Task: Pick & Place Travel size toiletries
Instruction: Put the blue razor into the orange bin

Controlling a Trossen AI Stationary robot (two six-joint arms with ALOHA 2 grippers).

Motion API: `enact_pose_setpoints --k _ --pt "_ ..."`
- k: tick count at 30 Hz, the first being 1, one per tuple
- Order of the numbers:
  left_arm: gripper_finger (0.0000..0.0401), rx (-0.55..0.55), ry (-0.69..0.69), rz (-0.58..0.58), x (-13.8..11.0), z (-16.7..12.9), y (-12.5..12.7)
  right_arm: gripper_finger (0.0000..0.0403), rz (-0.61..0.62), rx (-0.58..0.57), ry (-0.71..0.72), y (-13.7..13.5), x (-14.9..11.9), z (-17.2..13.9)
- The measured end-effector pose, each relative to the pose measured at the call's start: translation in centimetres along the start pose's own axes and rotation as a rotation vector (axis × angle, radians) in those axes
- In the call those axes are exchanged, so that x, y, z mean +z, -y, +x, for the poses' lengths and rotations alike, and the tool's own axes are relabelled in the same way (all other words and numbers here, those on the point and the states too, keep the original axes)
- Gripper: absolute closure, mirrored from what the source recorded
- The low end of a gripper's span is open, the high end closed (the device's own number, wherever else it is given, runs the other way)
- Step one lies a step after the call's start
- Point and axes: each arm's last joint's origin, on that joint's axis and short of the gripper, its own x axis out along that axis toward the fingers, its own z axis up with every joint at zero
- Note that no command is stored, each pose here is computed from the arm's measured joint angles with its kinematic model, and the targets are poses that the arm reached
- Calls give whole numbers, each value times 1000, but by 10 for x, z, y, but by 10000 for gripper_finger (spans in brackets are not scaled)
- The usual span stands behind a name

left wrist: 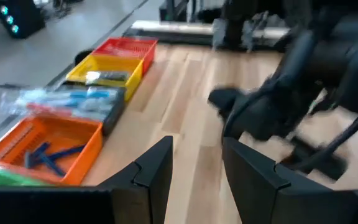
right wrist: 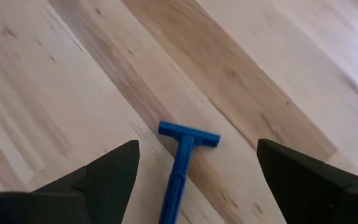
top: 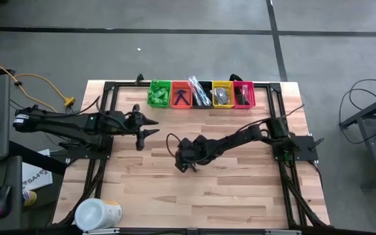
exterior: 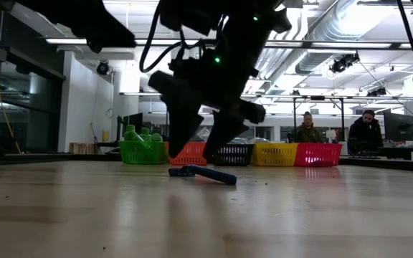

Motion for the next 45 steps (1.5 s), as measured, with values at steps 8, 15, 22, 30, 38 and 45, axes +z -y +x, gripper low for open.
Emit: enact_pose_setpoints --k 8,15,22,30,38,45 --pt "260 -57 35 -22 3 -13 7 83 31 -93 16 -6 -18 1" --pt "260 -77 29 -39 2 -18 9 111 12 -120 31 -9 -30 9" --pt "260 -89 30 -39 2 -19 10 145 29 -116 36 -14 -36 19" --pt "260 -89 28 -34 2 -19 10 243 31 -90 5 -15 -37 20" --pt "260 -88 24 -33 1 -19 10 363 10 -59 -49 -12 -34 20" --pt "260 -53 29 -11 2 -19 9 376 -86 -95 -33 -4 -25 -2"
